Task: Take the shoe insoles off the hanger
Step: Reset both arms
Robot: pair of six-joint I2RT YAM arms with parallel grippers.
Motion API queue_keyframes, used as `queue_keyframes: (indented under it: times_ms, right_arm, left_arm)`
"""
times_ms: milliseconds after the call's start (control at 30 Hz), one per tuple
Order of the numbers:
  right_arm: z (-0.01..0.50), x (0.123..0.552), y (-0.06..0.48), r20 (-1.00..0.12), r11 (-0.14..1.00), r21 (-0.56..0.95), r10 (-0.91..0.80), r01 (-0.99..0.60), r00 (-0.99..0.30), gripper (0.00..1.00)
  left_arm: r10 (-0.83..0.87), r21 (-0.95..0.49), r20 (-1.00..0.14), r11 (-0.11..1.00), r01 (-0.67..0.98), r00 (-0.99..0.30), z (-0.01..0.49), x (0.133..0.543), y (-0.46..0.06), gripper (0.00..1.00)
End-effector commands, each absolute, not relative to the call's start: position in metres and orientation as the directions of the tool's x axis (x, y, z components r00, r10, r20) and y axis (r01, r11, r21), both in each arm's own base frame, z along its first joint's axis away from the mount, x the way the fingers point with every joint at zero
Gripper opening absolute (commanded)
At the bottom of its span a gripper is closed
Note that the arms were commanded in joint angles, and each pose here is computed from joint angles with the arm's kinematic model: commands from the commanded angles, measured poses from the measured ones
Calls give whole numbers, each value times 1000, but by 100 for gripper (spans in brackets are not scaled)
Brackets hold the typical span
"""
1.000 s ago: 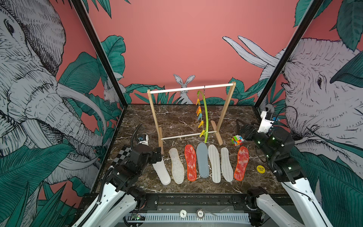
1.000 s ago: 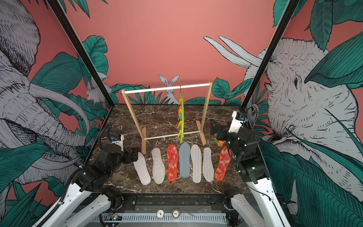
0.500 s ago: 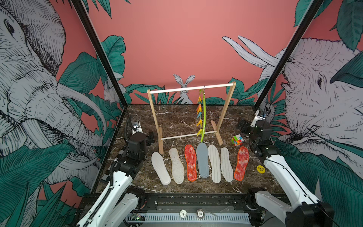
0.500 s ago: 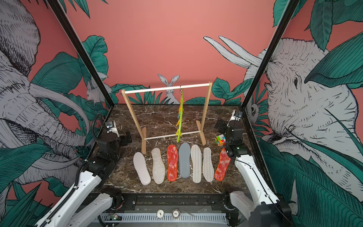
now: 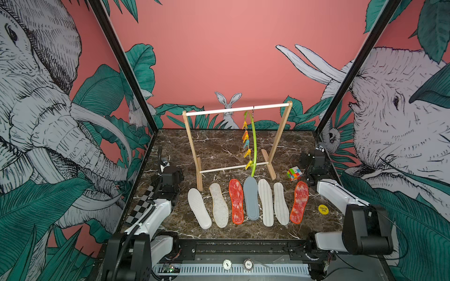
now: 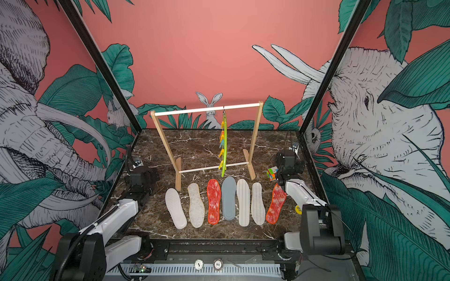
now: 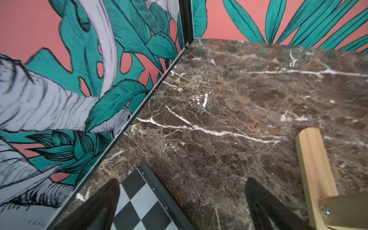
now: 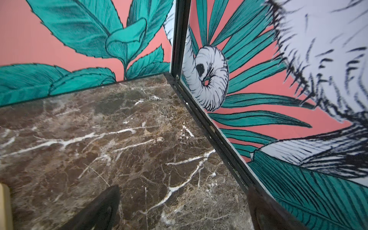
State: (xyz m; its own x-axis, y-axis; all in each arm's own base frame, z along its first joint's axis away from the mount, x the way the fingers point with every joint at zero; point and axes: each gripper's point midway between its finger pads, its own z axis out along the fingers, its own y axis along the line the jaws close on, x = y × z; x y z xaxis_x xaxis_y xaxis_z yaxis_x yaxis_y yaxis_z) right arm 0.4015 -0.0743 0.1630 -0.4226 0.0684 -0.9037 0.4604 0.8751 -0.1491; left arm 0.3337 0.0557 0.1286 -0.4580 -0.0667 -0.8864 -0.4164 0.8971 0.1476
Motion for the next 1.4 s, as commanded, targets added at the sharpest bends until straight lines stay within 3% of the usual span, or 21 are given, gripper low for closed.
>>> queue_keyframes:
  times_ms: [0, 233, 467, 667, 867, 967, 1067, 1367]
  right_arm:
    - [153, 408, -72, -910, 886, -170, 27, 432, -414, 99]
    - [154, 420, -48, -929, 945, -147, -30, 293, -370, 99]
    - [151, 393, -54, -924, 935, -148, -14, 324, -381, 99]
    - [123, 373, -57, -927, 928, -129, 12, 348, -374, 99]
    - [97, 387, -37, -932, 965, -125, -34, 231, -360, 99]
    - [95, 391, -28, -935, 976, -127, -58, 178, -350, 99]
    - [93, 392, -26, -931, 978, -129, -62, 163, -360, 99]
    - [93, 393, -25, -925, 977, -140, -70, 162, -375, 98]
  left_arm:
    - [-40, 150, -917, 886, -438, -396, 135, 346, 60, 99]
    - [40, 176, -935, 915, -363, -351, 126, 366, 49, 99]
    - [64, 157, -961, 926, -344, -268, 122, 374, 44, 99]
    - [71, 168, -948, 940, -297, -311, 117, 379, 37, 99]
    - [129, 184, -940, 971, -151, -315, 109, 389, 14, 99]
    - [122, 170, -961, 969, -181, -248, 107, 386, 18, 100]
    - [108, 169, -943, 971, -171, -314, 101, 387, 18, 99]
    - [120, 183, -932, 970, -158, -342, 98, 396, 17, 100]
